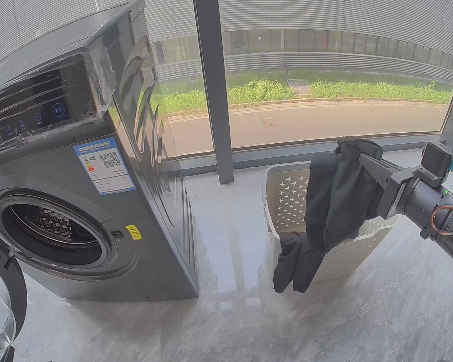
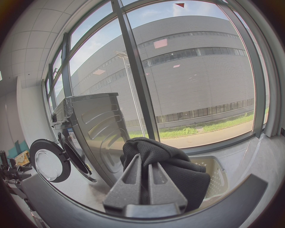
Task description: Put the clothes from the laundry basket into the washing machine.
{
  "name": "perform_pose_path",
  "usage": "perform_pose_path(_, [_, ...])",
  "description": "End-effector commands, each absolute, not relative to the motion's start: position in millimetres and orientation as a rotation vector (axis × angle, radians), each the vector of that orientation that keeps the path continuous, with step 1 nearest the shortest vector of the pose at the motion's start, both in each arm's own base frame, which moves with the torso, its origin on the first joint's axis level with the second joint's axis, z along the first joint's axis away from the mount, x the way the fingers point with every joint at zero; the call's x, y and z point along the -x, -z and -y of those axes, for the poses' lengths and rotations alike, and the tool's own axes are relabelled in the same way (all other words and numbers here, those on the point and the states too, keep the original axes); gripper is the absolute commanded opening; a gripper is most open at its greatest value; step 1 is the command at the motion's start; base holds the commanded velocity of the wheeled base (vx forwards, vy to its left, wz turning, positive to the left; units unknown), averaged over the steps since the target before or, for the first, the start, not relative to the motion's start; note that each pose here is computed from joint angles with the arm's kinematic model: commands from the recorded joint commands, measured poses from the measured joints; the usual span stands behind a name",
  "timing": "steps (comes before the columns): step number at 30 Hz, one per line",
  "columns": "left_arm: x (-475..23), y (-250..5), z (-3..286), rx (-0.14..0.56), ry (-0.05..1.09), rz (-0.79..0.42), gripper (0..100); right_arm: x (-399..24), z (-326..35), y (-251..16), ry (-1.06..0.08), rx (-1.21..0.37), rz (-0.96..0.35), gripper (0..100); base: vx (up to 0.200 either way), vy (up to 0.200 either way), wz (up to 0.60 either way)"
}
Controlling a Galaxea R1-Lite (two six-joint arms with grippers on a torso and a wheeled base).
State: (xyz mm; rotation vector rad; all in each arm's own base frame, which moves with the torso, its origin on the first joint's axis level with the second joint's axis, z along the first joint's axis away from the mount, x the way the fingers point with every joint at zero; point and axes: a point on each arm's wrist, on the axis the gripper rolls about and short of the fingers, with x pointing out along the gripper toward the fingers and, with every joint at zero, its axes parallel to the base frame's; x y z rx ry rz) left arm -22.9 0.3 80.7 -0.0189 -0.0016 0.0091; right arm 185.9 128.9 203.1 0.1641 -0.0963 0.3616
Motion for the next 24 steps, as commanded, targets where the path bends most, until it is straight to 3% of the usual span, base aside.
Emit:
perform_pose_path(1, [23.0, -76.3, -0.3, 0.020, -0.009, 0.003, 100, -186.2, -129.1, -202.9, -0.361, -0.164, 0.096, 0, -0.200, 0.000, 0.00])
perform_pose_path(18, [23.0, -76.3, -0.3, 0.021, -0.009, 0.003, 100, -185.9, -128.9, -202.1, -0.361, -0.163, 0.093, 0, -0.200, 0.000, 0.00])
perform_pose_path(24, [23.0, -76.2, -0.3, 0.020, -0.009, 0.002, 100, -185.0, -129.1, -201.8, -0.366, -0.163, 0.092, 0, 0.000, 0.000, 0.00])
